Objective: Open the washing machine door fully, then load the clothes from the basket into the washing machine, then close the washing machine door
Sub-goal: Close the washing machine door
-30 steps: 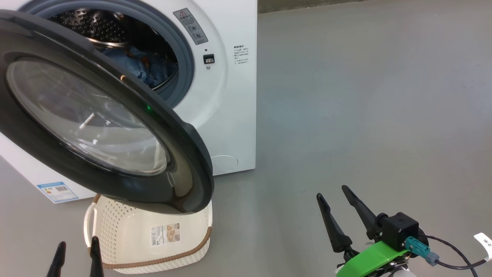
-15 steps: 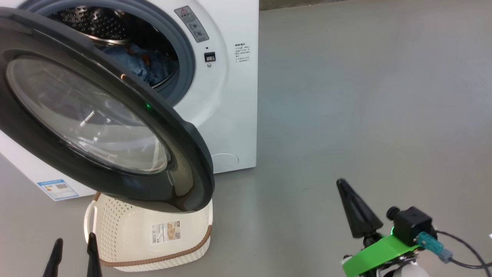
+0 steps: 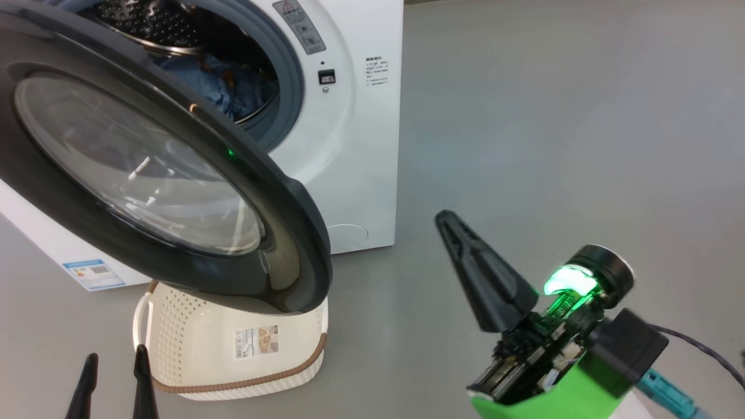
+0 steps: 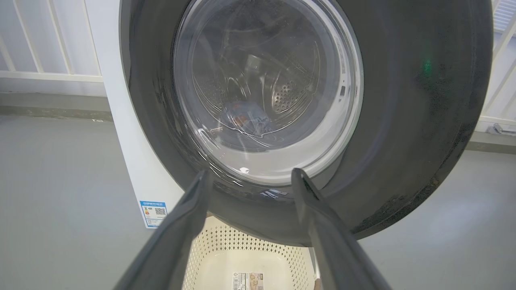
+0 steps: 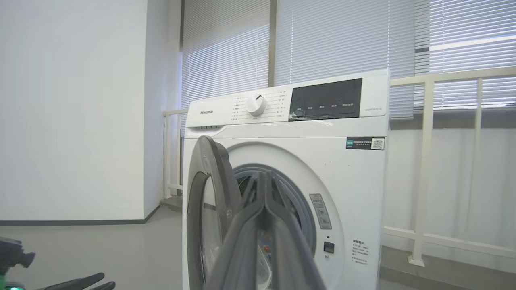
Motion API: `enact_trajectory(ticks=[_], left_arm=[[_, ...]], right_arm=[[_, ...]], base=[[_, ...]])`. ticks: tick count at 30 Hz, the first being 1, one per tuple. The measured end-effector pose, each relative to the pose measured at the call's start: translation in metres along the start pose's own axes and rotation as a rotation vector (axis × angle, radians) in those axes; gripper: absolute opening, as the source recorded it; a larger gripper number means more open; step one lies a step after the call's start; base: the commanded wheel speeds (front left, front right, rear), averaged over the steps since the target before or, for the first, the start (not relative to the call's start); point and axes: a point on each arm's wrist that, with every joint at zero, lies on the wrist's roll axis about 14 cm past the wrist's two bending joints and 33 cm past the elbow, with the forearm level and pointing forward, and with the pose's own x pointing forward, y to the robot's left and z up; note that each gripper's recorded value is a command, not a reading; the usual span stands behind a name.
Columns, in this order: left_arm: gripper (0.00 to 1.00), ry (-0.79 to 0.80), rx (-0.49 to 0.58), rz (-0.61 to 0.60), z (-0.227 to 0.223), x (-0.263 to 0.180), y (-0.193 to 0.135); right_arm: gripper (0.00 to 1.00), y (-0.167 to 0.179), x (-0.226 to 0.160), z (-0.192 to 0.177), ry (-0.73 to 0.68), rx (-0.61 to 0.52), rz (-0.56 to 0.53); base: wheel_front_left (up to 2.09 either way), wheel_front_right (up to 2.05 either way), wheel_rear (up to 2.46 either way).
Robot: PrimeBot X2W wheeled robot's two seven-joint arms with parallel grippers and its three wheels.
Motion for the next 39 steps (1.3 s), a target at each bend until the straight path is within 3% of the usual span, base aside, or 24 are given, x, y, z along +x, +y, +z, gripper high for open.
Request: enact_trajectory(ticks=[7, 10, 16, 30, 39], left_arm=[[1.0, -0.018, -0.02, 0.003, 0.005, 0.002, -0.001], [1.0, -0.014, -0.023, 0.003, 0.004, -0.001, -0.002], [1.0, -0.024, -0.022, 0.012, 0.007, -0.001, 0.0], [1.0, -0.006, -0.025, 0.027, 0.0, 0.016, 0.003], [1.0, 0.016, -0.036, 0.059, -0.009, 0.031, 0.011]], right_arm=[[0.0, 0.053, 0.007, 0.002, -0.009, 0.059, 0.219], [0.0, 0.078, 0.004, -0.02, 0.058, 0.094, 0.325], [0.0, 0.097, -0.008, -0.068, 0.21, 0.159, 0.411], [0.0, 0.095, 0.008, -0.143, 0.352, 0.207, 0.465], [0.0, 0.078, 0.027, -0.194, 0.415, 0.23, 0.422]], base=[[0.0, 0.0, 0.0], [0.0, 0.0, 0.0], [0.0, 0.0, 0.0], [0.0, 0.0, 0.0], [0.0, 0.0, 0.0]])
